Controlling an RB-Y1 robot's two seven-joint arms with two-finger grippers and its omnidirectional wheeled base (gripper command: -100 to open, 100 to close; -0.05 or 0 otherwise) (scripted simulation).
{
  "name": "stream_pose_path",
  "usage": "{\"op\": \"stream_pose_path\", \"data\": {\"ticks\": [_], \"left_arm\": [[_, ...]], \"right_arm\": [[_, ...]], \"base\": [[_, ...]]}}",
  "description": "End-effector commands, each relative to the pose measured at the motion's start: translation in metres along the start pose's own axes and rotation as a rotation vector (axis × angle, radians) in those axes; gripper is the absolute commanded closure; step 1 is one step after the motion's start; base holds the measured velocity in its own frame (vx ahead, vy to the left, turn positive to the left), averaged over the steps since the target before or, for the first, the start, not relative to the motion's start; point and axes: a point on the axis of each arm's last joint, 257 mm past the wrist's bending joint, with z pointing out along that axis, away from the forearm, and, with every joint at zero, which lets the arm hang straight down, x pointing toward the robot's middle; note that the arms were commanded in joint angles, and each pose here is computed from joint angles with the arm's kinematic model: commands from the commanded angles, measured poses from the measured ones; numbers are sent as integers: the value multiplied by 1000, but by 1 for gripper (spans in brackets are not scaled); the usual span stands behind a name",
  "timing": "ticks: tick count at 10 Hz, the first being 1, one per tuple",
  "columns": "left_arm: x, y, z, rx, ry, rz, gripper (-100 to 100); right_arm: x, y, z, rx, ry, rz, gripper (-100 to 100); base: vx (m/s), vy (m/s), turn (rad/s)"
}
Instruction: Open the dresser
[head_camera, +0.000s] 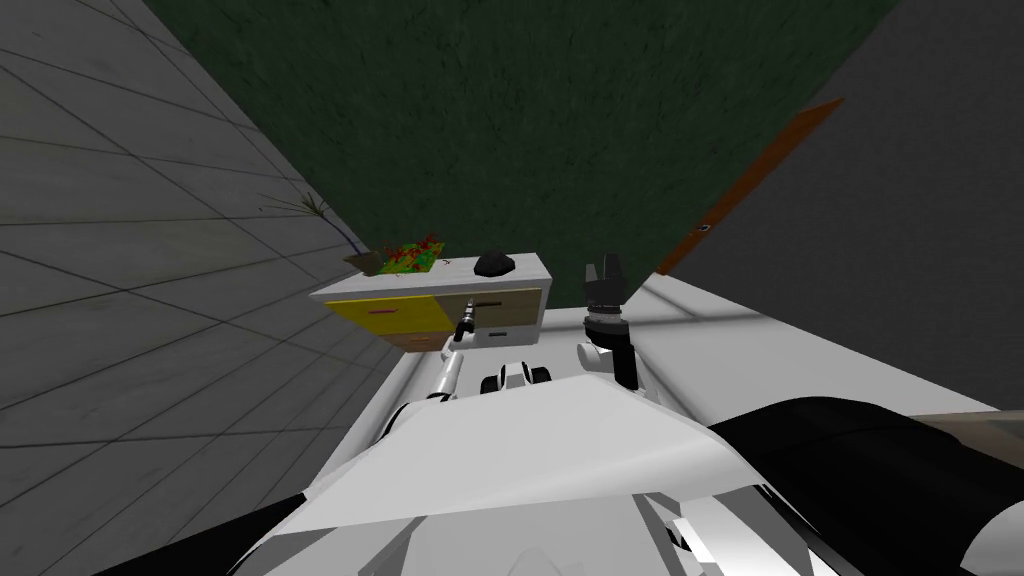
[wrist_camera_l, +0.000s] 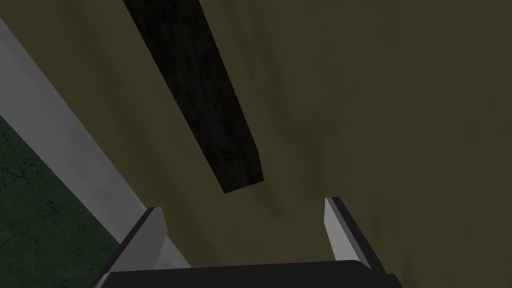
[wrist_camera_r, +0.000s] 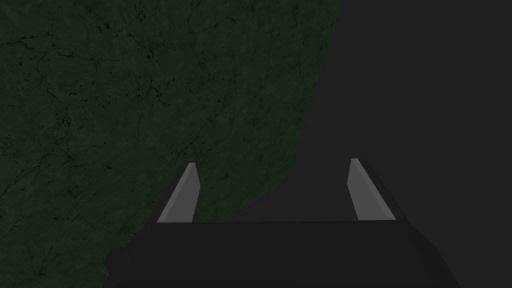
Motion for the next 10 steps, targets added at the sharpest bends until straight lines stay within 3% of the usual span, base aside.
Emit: {"op": "stream_pose_path", "data": {"ticks": [1, 2, 3, 5, 6, 7, 8, 9, 10], "left_arm": [[-5, 0, 13, -8, -27, -8, -100], [-4, 6, 11, -20, -24, -8, -100], [-9, -8, 21, 6, -50, -9, -100], [-4, 5, 23, -29, -43, -20, -100], [-6, -9, 32, -5, -64, -25, -100], [-6, -10, 36, -11, -65, -36, -100], [0, 3, 33, -38, -55, -37, -100], [-1, -15, 41, -7, -75, -41, -100], [-2, -18, 46, -10, -79, -55, -100]], "right_arm": [[0, 0, 0, 0, 0, 0, 0], [0, 0, 0, 0, 0, 0, 0], [0, 0, 0, 0, 0, 0, 0], [0, 0, 0, 0, 0, 0, 0], [0, 0, 0, 0, 0, 0, 0], [0, 0, 0, 0, 0, 0, 0], [0, 0, 0, 0, 0, 0, 0], [0, 0, 0, 0, 0, 0, 0], [0, 0, 0, 0, 0, 0, 0]], "base": [[-72, 42, -108], [-30, 19, 5], [-53, 36, -167], [-47, 29, -45], [-64, 23, -175], [-71, 29, -103], [-36, 20, 20], [-65, 35, -163], [-66, 42, -113]]}}
